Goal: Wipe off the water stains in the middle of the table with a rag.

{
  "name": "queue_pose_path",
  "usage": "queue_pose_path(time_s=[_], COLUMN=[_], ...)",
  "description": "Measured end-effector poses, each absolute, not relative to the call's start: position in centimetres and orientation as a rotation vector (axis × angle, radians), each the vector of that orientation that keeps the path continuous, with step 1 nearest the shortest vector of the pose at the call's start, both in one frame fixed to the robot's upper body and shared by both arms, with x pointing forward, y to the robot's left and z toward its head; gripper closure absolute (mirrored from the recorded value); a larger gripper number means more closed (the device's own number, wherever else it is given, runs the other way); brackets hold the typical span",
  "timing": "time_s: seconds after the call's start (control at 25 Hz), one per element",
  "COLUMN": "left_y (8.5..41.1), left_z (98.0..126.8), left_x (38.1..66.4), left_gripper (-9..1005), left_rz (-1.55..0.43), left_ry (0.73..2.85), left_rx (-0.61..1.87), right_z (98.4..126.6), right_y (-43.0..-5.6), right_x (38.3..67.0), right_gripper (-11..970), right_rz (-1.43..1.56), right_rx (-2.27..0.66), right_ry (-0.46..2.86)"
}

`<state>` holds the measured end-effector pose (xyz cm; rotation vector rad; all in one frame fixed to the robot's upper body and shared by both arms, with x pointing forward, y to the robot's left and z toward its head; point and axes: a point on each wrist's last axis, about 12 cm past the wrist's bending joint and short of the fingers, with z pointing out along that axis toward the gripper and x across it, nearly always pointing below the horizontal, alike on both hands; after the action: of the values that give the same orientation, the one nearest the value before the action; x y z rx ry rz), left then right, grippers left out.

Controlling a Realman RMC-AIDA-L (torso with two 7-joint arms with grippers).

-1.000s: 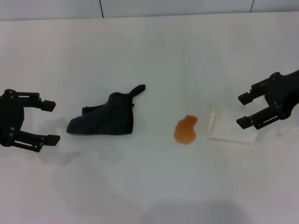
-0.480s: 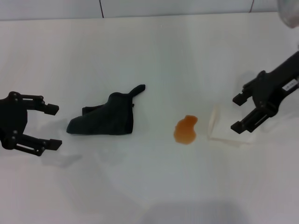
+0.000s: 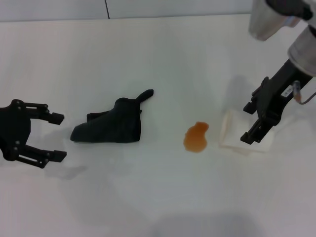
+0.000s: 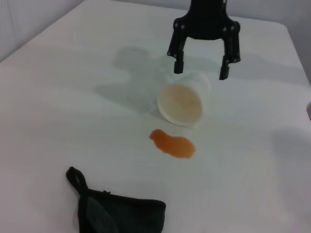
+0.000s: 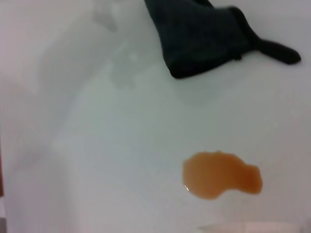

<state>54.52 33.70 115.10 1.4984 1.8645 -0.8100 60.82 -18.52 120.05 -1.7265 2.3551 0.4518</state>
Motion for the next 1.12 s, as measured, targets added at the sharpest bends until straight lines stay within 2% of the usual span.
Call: queue_pose_path(time_s=[0.44, 1.12], left_y=[33.1, 32.6], left_z=[115.0, 115.0], left_x=[55.1, 55.4], left_gripper=[118, 119], left_rz=[-0.789, -0.781], left_ry=[1.86, 1.863], left_rx=[1.537, 1.556], right_z=[119.4, 116.7], right_y=[-17.3, -16.0], right_x=[61.0, 61.5], right_gripper=[94, 135], right_rz=[0.379, 0.274], right_rx=[-1.725, -1.775], right_ry=[2.395, 2.426])
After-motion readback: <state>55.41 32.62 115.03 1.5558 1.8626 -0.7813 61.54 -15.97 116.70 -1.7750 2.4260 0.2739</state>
